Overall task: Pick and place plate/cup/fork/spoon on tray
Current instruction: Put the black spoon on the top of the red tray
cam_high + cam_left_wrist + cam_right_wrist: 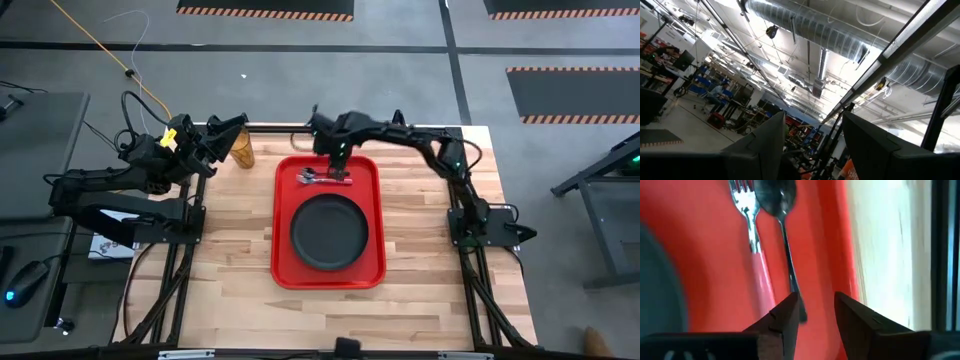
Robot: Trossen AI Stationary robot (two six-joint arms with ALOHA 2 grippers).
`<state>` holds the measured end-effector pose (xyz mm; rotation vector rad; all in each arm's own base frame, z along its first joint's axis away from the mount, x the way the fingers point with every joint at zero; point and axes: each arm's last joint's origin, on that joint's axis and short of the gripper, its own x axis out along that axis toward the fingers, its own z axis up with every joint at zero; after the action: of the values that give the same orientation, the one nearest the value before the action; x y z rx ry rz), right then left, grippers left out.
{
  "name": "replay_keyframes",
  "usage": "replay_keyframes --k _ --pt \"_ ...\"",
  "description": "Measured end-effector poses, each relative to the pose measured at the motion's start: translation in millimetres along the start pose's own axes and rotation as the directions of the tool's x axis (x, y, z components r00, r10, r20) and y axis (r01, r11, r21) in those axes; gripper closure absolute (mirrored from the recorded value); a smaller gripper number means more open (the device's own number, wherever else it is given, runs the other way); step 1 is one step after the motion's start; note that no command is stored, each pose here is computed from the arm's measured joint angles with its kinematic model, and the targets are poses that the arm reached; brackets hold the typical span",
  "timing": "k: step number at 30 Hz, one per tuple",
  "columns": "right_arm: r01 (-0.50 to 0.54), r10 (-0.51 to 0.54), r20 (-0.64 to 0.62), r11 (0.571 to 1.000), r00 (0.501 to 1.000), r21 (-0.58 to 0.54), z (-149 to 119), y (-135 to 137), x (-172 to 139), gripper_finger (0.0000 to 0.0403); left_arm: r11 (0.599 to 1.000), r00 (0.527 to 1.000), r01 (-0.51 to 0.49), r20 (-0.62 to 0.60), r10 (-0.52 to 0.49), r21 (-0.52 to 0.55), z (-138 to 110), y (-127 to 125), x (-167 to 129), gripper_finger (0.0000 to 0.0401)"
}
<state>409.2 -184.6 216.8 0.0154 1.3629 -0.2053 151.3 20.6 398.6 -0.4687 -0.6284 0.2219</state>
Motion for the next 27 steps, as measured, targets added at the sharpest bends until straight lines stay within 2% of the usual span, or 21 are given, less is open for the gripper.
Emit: replay_keyframes --k 5,9,12,15,18,22,24,27 --pt "-0.080 0.070 0.072 0.986 0.995 0.146 -32.2 -23.0 -36.1 0.0285 0.999 1.000 -0.003 -0.007 0.003 0.051 -0.8 0.4 0.0 0.0213" --pt "-0.120 0.067 0.204 0.959 0.977 0.256 -68.8 -18.9 -56.1 0.0285 0.998 0.999 -0.012 -0.031 0.014 0.060 -3.1 1.5 -0.1 0.0213" --pt "-0.160 0.032 0.356 0.928 0.934 0.337 -91.0 -8.7 -67.3 0.0285 0.998 0.999 -0.019 -0.048 0.022 0.066 -4.9 2.3 -0.1 0.0213" --pt "-0.212 0.004 0.481 0.901 0.877 0.378 -101.4 2.9 -68.4 0.0287 0.997 0.998 -0.026 -0.057 0.030 0.069 -7.2 3.0 1.1 0.0213" --pt "-0.257 -0.012 0.507 0.851 0.862 0.458 -100.0 9.2 -57.8 0.0304 0.997 0.998 -0.027 -0.059 0.031 0.070 -7.5 3.2 1.1 0.0213" --pt "-0.279 0.030 0.448 0.820 0.893 0.500 -80.5 11.6 -23.3 0.0368 0.997 0.998 -0.027 -0.060 0.032 0.071 -7.9 3.3 1.3 0.0213" --pt "-0.337 0.107 0.441 0.808 0.891 0.483 -63.2 14.2 -7.2 0.0393 0.997 0.998 -0.028 -0.060 0.032 0.070 -7.9 3.3 1.4 0.0213" --pt "-0.403 0.213 0.403 0.781 0.890 0.477 -37.7 18.5 15.2 0.0388 0.997 0.998 -0.029 -0.058 0.033 0.070 -7.7 3.3 1.3 0.0213"
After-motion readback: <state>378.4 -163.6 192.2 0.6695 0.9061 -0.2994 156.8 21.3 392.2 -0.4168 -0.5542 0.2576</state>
